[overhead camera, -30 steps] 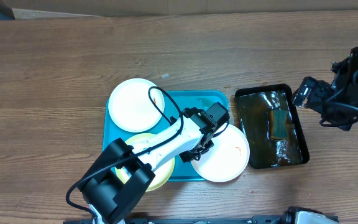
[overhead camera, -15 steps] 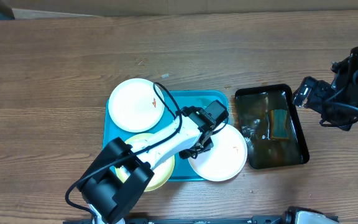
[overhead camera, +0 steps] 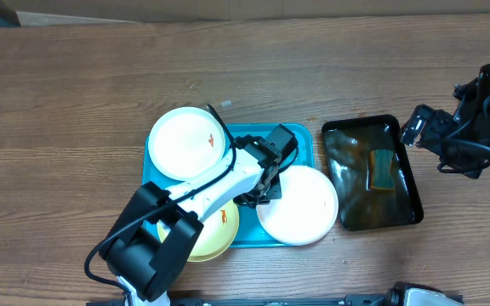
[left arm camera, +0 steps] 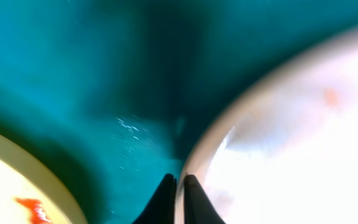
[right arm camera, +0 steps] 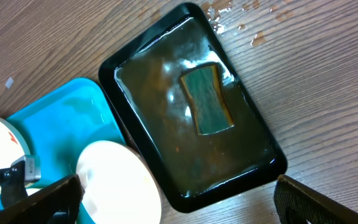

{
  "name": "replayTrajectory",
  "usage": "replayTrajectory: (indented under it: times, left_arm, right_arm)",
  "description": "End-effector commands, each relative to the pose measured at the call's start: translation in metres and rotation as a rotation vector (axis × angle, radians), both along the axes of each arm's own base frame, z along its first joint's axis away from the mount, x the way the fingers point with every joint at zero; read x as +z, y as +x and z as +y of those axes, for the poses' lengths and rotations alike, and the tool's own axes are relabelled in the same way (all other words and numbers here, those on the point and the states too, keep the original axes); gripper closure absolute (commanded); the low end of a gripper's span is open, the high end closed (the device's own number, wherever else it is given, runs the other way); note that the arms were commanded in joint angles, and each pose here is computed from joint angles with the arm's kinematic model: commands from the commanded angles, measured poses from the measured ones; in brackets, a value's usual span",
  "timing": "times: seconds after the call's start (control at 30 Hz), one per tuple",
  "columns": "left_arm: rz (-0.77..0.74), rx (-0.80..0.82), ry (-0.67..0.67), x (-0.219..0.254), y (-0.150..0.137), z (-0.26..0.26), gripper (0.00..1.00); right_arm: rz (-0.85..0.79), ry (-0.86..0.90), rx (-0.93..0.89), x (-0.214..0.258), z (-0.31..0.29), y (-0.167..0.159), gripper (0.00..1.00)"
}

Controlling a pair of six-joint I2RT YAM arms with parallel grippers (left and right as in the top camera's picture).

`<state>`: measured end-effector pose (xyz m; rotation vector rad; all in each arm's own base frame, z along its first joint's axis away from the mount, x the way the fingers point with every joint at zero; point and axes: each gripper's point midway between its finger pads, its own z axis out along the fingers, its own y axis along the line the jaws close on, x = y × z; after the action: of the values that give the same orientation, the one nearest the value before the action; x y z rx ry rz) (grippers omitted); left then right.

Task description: Clean dirty plates on tray and stack at the side

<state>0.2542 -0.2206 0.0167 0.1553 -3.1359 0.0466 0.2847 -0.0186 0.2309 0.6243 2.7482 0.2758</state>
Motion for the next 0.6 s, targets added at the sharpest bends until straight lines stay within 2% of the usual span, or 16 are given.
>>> replayTrajectory:
  times: [0.0,0.17,0.27,0.33,0.37,0.43,0.57]
  left_arm:
    - [-0.049,-0.065,0.020,0.013,0.029,0.015,0.96]
    - [-0.069,-0.072,0.034,0.041,0.058,0.039,0.96]
    - [-0.073,-0.137,0.033,0.054,0.069,0.050,0.94]
    - [-0.060,-0.141,0.039,0.057,0.069,0.055,0.85]
    - [-0.049,-0.138,0.036,0.057,0.067,0.056,0.74]
    - [-0.016,-0.138,0.016,0.055,0.059,0.054,0.46]
    - [0.031,-0.153,-0.046,0.048,0.046,0.041,0.45]
  right_arm:
    - [-0.002,0.005,-0.003,0.000,0.001,0.001,0.00]
    - [-0.002,0.005,-0.003,0.000,0.001,0.001,0.00]
    - [-0.002,0.005,-0.003,0.000,0.001,0.001,0.00]
    - [-0.002,0.005,-0.003,0.000,0.001,0.001,0.00]
    - [-0.002,0.005,-0.003,0.000,0.001,0.001,0.00]
    - [-0.002,0.005,-0.003,0.000,0.001,0.001,0.00]
    - [-0.002,0.005,-0.003,0.000,0.001,0.001,0.00]
